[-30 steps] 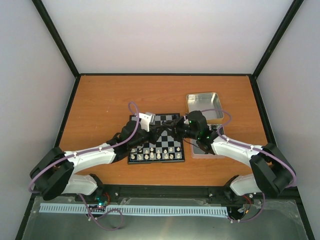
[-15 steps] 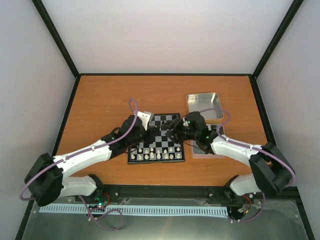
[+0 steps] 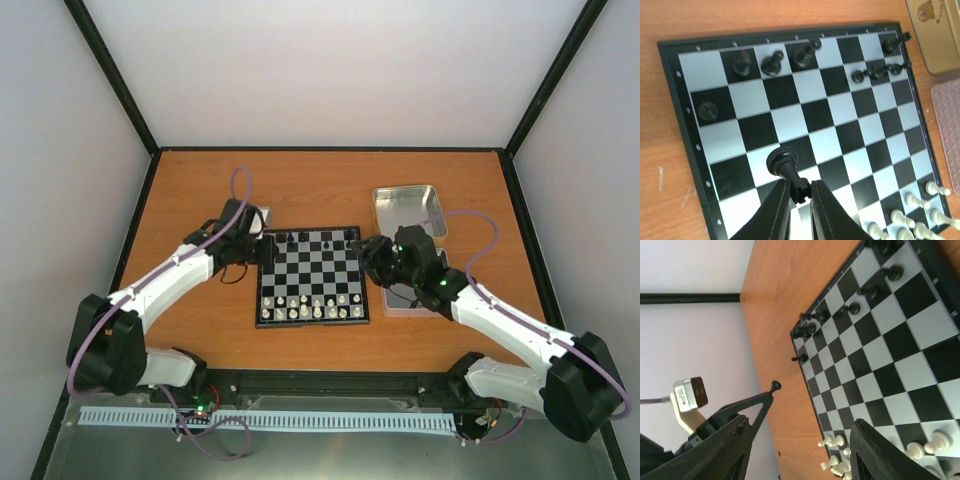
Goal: Set up the chess pieces on the board
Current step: Place the chess piece on the chessboard.
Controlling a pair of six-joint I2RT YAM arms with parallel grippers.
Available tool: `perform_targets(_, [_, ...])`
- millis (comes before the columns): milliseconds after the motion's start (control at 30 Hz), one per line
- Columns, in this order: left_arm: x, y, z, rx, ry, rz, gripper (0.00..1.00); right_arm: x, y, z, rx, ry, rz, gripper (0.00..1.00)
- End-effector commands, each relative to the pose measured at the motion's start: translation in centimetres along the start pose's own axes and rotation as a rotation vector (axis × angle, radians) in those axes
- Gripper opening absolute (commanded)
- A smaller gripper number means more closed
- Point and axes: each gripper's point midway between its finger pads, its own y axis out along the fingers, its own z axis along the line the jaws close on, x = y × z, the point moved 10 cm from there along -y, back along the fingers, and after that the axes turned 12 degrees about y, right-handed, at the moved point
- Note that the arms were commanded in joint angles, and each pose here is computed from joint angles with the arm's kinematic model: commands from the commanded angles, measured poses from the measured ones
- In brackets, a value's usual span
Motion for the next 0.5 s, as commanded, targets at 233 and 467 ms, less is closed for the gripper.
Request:
perform_targets(233, [4.7,2.8,4.1,-0.043,-0.037,0.085,0.09,1.2,-4.8,0.2,-0.027,-0.127,-0.263,0.55])
perform_targets(467, [6.0,4.5,6.7,0.020,-0.073,0.129,0.08,1.7,-7.7,0.2,-0.040,-0.183,-0.413,0.55])
